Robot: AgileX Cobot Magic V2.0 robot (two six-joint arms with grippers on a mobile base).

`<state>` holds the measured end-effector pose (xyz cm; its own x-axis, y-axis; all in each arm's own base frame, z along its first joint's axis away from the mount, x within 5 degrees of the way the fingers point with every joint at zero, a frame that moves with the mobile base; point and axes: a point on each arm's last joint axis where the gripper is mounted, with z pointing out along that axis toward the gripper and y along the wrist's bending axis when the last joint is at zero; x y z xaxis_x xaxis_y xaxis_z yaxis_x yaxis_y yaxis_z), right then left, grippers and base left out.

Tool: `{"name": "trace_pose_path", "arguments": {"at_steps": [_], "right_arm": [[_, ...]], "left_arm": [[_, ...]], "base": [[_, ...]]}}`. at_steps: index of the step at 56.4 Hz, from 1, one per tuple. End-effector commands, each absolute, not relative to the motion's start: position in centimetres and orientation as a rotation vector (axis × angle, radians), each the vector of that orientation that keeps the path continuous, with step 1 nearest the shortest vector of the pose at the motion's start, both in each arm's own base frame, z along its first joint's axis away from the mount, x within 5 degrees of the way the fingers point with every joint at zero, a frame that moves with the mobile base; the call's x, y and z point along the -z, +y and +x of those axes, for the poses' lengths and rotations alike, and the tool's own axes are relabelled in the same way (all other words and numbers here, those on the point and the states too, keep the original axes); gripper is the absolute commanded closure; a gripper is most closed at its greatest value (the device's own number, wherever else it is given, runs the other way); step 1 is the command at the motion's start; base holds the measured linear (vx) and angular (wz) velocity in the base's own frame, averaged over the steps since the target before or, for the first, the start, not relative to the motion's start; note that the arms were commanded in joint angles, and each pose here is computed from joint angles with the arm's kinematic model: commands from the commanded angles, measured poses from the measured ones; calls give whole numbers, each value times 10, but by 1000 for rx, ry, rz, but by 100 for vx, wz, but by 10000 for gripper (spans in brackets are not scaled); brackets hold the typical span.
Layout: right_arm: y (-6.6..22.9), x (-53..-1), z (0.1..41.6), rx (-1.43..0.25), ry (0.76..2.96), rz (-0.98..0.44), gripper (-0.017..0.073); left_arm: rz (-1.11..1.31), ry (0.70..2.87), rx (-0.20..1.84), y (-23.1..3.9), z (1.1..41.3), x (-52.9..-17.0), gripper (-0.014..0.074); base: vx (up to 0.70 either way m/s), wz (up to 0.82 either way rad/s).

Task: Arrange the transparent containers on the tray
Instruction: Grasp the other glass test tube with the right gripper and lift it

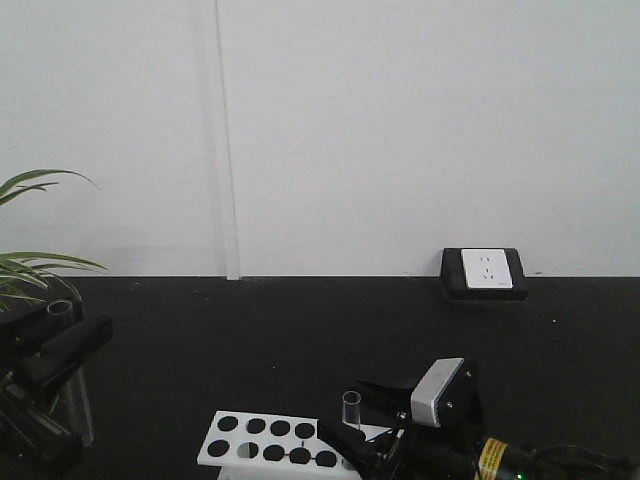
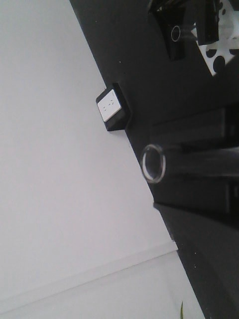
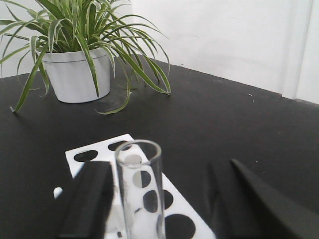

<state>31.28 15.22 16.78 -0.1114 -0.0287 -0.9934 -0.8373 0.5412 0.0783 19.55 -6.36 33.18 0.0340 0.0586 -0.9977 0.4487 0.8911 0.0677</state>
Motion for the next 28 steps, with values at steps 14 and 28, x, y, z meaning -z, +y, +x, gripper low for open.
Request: {"name": "trace_pose_path", "arguments": {"at_steps": [14,28], "right_arm": [[154,-197,314,-844,1385,-749,575],[154,-210,311,-840,1339,-745,572]], "left_arm": [[396,1440,365,-66,192,-349,594],[379,1477,337,-63,193,-346,594]], "base": [[0,0],[0,0]]}}
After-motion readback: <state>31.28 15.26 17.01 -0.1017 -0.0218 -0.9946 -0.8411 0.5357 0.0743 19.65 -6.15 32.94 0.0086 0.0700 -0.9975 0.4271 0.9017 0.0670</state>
